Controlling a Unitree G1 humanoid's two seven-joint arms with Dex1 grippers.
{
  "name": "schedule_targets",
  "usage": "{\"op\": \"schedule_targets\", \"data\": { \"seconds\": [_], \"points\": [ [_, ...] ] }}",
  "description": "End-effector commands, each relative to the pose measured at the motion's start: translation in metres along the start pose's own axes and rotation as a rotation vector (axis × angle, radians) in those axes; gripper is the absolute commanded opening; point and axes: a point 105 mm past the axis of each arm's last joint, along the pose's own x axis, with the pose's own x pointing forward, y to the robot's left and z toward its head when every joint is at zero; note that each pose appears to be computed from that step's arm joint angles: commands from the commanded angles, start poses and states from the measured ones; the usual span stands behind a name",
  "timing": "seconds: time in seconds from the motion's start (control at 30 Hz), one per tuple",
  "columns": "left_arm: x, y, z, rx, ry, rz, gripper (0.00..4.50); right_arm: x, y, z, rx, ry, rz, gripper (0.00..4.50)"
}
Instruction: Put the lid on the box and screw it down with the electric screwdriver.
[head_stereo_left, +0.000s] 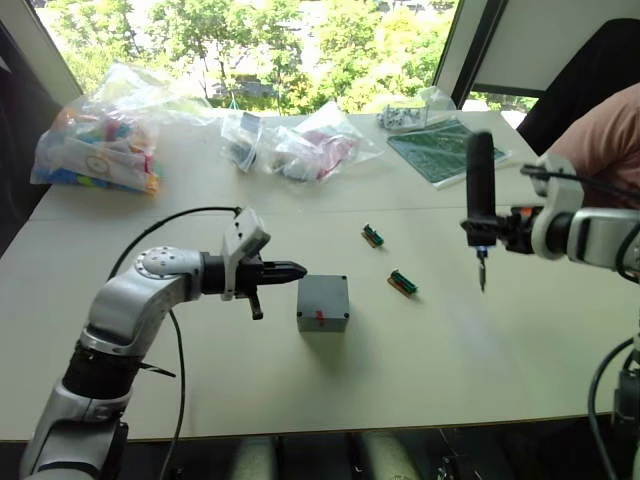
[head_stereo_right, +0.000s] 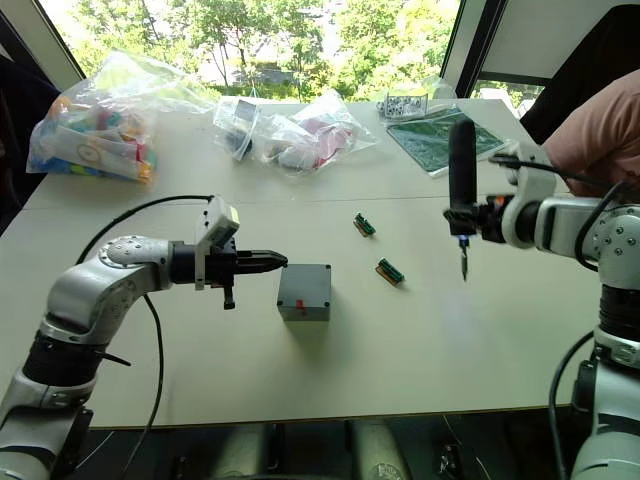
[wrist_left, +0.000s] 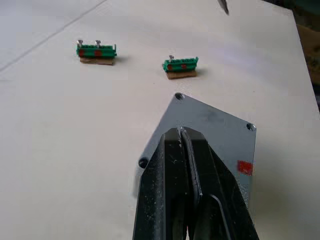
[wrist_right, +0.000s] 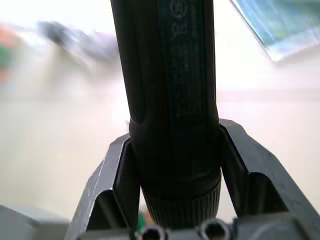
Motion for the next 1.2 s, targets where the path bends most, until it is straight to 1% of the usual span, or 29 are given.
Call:
{"op": "schedule_targets", "data": {
  "seconds": [0.03, 0.07, 0.17, 0.33, 0.43, 0.5, 0.6, 0.67, 0.7, 0.77, 0.8, 0.87, 0.9, 0.97, 1.03, 1.07, 1.1, 1.13, 1.2],
  "points": [
    [-0.003, -0.030, 0.011, 0.081, 0.007, -0.099, 0.00, -0.009, -0.001, -0.006, 0.071, 0.071, 0.070, 1.78],
    [-0.003, -0.035, 0.008, 0.081, 0.022, -0.107, 0.00, -0.007, -0.006, -0.016, 0.099, 0.128, 0.059, 1.78],
    [-0.003, -0.043, -0.003, 0.089, 0.067, -0.108, 0.00, -0.001, -0.010, -0.030, 0.124, 0.217, 0.048, 1.78],
    [-0.004, -0.045, -0.018, 0.072, 0.108, -0.074, 0.00, 0.006, -0.012, -0.030, 0.151, 0.265, 0.045, 1.78],
    [-0.004, -0.045, -0.025, 0.050, 0.108, -0.053, 0.00, 0.008, -0.016, -0.033, 0.152, 0.299, 0.025, 1.78],
    [-0.005, -0.043, -0.027, 0.028, 0.097, -0.028, 0.00, 0.009, -0.024, -0.036, 0.099, 0.312, -0.021, 2.79],
    [-0.009, -0.038, -0.029, 0.006, 0.090, 0.005, 0.00, 0.008, -0.027, -0.032, 0.052, 0.298, -0.034, 3.67],
    [-0.014, -0.033, -0.029, -0.014, 0.077, 0.030, 0.00, 0.007, -0.031, -0.022, -0.011, 0.257, -0.054, 4.29],
    [-0.018, -0.028, -0.030, -0.025, 0.076, 0.052, 0.00, 0.005, -0.033, -0.009, -0.059, 0.198, -0.062, 4.45],
    [-0.023, -0.022, -0.032, -0.037, 0.079, 0.080, 0.00, 0.002, -0.031, 0.012, -0.116, 0.104, -0.047, 4.45],
    [-0.025, -0.019, -0.033, -0.039, 0.081, 0.088, 0.00, 0.001, -0.028, 0.021, -0.139, 0.062, -0.023, 4.45],
    [-0.027, -0.014, -0.032, -0.045, 0.077, 0.100, 0.00, -0.003, 0.000, 0.054, -0.316, -0.150, 0.090, 4.45],
    [-0.027, -0.012, -0.031, -0.046, 0.075, 0.101, 0.00, -0.005, 0.014, 0.062, -0.396, -0.230, 0.141, 4.45],
    [-0.027, -0.011, -0.030, -0.046, 0.073, 0.101, 0.00, -0.007, 0.031, 0.065, -0.483, -0.317, 0.201, 4.45],
    [-0.027, -0.009, -0.030, -0.057, 0.071, 0.106, 0.00, -0.008, 0.055, 0.062, -0.592, -0.404, 0.287, 4.45],
    [-0.027, -0.008, -0.031, -0.067, 0.074, 0.113, 0.00, -0.008, 0.067, 0.052, -0.612, -0.396, 0.340, 4.45],
    [-0.029, -0.004, -0.038, -0.074, 0.099, 0.135, 0.00, -0.006, 0.082, 0.036, -0.621, -0.365, 0.420, 4.45],
    [-0.031, 0.001, -0.046, -0.076, 0.131, 0.176, 0.00, -0.002, 0.098, 0.009, -0.654, -0.294, 0.506, 4.45],
    [-0.031, 0.009, -0.057, -0.074, 0.168, 0.237, 0.00, -0.001, 0.120, -0.030, -0.688, -0.205, 0.633, 4.45]
  ]
}}
